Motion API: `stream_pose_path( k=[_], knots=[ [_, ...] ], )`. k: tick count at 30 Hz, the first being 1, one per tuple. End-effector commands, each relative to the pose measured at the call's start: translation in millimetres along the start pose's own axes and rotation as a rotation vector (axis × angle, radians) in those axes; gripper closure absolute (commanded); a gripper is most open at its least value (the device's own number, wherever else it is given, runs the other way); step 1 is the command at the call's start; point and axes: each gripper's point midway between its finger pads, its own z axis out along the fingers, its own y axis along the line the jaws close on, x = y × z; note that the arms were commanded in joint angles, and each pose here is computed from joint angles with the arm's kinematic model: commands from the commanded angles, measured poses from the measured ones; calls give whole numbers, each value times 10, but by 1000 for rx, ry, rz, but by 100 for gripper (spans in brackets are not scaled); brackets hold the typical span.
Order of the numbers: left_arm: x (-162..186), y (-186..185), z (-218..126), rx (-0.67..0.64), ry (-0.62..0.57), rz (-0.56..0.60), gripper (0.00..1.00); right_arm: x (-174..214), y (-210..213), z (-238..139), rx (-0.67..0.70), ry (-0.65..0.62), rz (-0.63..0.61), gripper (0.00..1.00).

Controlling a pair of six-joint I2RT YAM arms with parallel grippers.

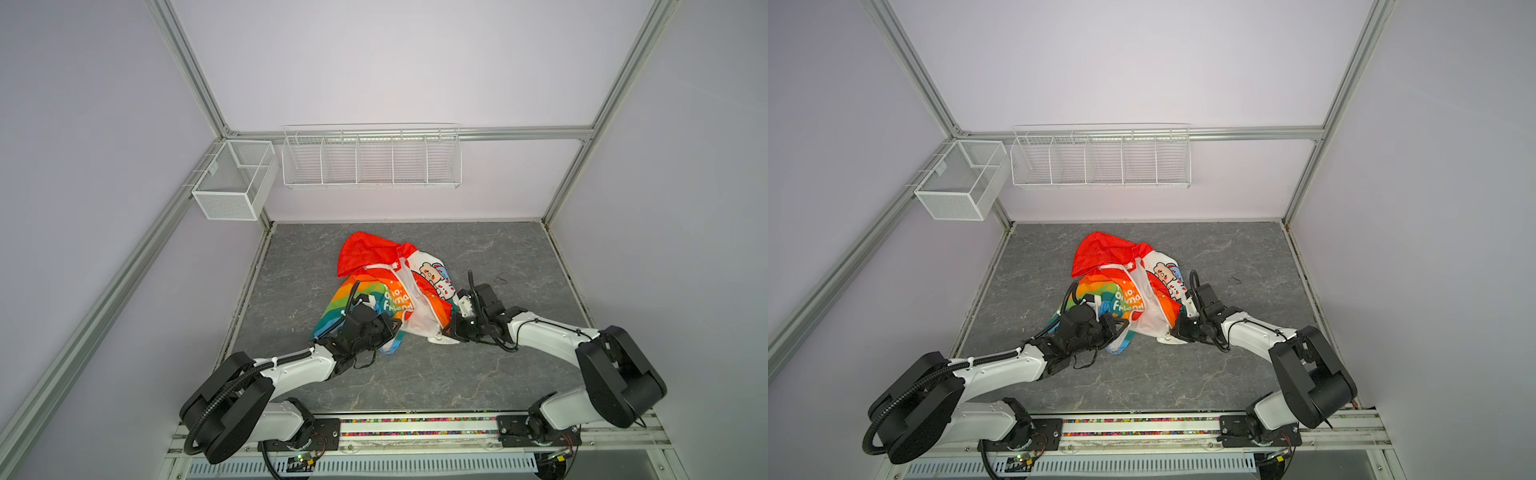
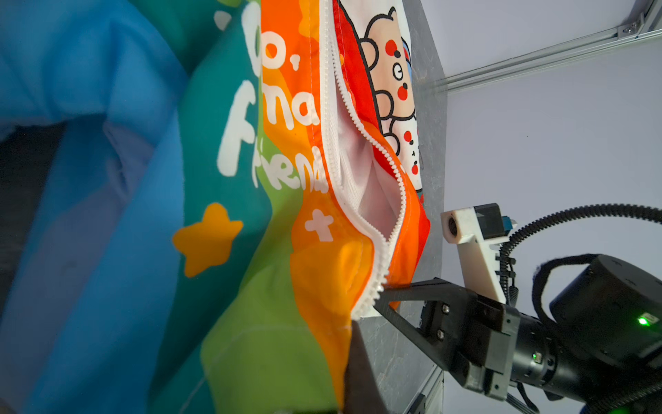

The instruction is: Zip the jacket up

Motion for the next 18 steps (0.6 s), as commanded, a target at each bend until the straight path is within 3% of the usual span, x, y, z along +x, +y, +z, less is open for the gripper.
stream_pose_path(
  k=[1, 15, 18],
  knots=[
    [-77, -63, -20, 6, -25, 16, 100, -6, -125, 28, 59, 10, 1, 87],
    [-58, -78, -1, 17, -14, 18, 100, -57, -5, -43, -10, -52, 43, 50],
    [-48, -80, 1, 20, -9, 16, 100, -100, 19, -27, -21, -65, 51, 46]
  ],
)
